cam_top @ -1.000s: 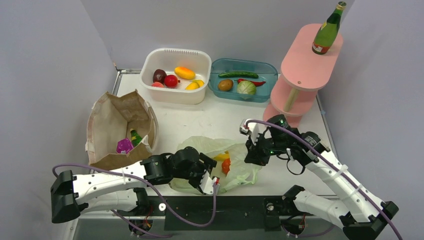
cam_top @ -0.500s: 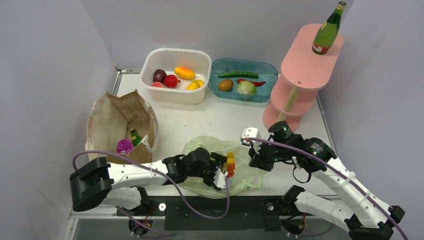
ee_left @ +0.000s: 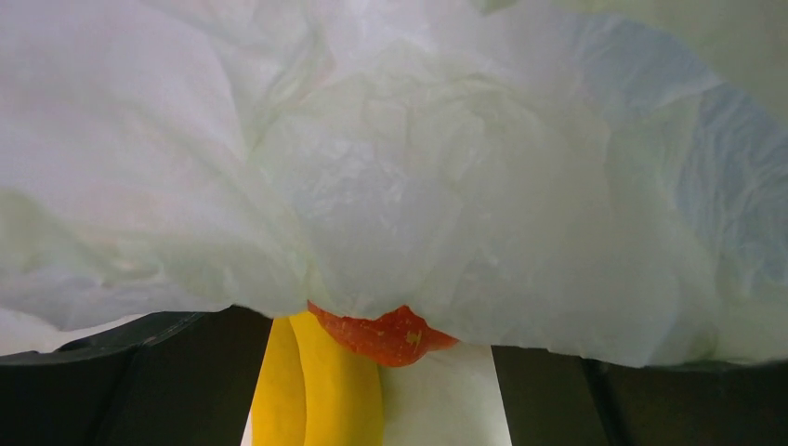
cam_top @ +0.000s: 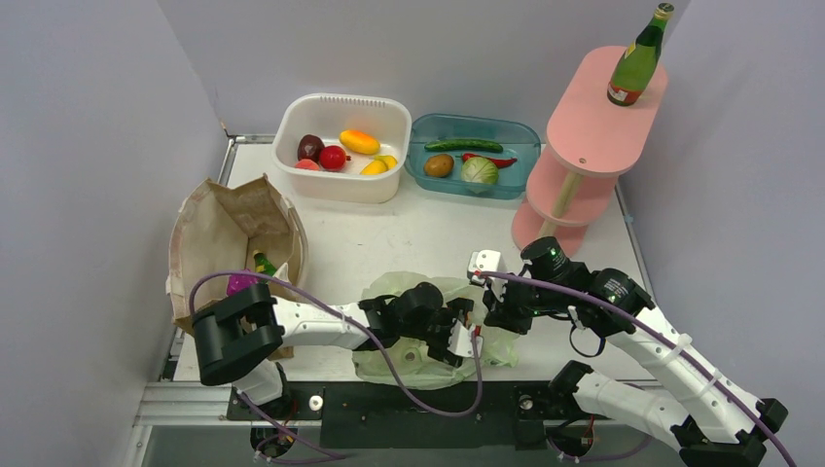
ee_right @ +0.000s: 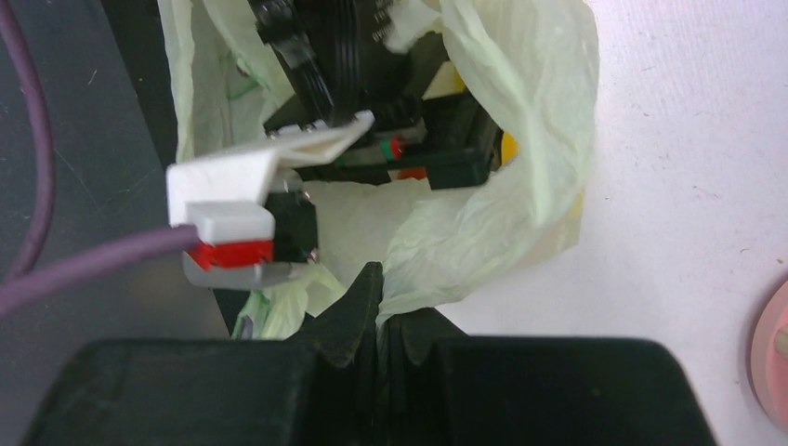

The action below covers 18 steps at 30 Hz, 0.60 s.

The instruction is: Untie the knot of the grocery bags and take out the mixed food

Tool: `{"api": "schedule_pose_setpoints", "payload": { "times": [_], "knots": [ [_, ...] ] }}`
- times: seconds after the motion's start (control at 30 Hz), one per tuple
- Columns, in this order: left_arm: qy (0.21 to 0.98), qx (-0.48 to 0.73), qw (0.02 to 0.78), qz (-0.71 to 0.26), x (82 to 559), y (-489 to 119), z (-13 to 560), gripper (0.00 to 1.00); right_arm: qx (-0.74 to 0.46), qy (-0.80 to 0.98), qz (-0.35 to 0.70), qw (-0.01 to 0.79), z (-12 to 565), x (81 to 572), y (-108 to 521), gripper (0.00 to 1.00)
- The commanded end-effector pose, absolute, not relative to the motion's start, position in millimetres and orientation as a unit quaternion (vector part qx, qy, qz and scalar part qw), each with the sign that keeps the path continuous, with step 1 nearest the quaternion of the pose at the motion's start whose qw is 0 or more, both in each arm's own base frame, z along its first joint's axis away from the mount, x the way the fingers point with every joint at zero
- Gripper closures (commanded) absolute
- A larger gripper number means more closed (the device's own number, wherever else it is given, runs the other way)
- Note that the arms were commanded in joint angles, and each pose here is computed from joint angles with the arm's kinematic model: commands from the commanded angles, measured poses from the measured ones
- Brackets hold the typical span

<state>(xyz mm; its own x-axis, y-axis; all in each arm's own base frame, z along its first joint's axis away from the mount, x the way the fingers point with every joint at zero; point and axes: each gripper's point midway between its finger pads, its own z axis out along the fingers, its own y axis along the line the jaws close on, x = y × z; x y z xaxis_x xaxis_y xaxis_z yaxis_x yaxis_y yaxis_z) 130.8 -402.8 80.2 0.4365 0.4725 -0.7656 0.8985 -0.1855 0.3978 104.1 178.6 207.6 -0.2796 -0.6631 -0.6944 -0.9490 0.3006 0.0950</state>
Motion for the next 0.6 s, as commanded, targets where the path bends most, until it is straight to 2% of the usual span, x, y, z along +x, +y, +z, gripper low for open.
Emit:
{"api": "schedule_pose_setpoints", "payload": {
  "times": [0.0,0.13,0.27,0.47,0.57],
  "knots": [
    [0.463,0.715,0.450,-0.267,135,-429,91,0.23,-0.535,0.746,0.264,0.295,216,106,184,1.00],
    [0.477,0.731,0.415,-0.256,141,-413,64,0.27,-0.532,0.747,0.266,0.297,216,105,183,1.00],
    [0.503,0.722,0.400,-0.256,149,-396,56,0.38,-0.529,0.750,0.262,0.298,215,105,180,1.00],
    [0.480,0.711,0.429,-0.282,139,-378,98,0.57,-0.523,0.756,0.252,0.301,213,110,176,1.00],
    [0.469,0.711,0.438,-0.288,131,-368,116,0.72,-0.522,0.759,0.248,0.302,212,112,175,1.00]
  ]
}}
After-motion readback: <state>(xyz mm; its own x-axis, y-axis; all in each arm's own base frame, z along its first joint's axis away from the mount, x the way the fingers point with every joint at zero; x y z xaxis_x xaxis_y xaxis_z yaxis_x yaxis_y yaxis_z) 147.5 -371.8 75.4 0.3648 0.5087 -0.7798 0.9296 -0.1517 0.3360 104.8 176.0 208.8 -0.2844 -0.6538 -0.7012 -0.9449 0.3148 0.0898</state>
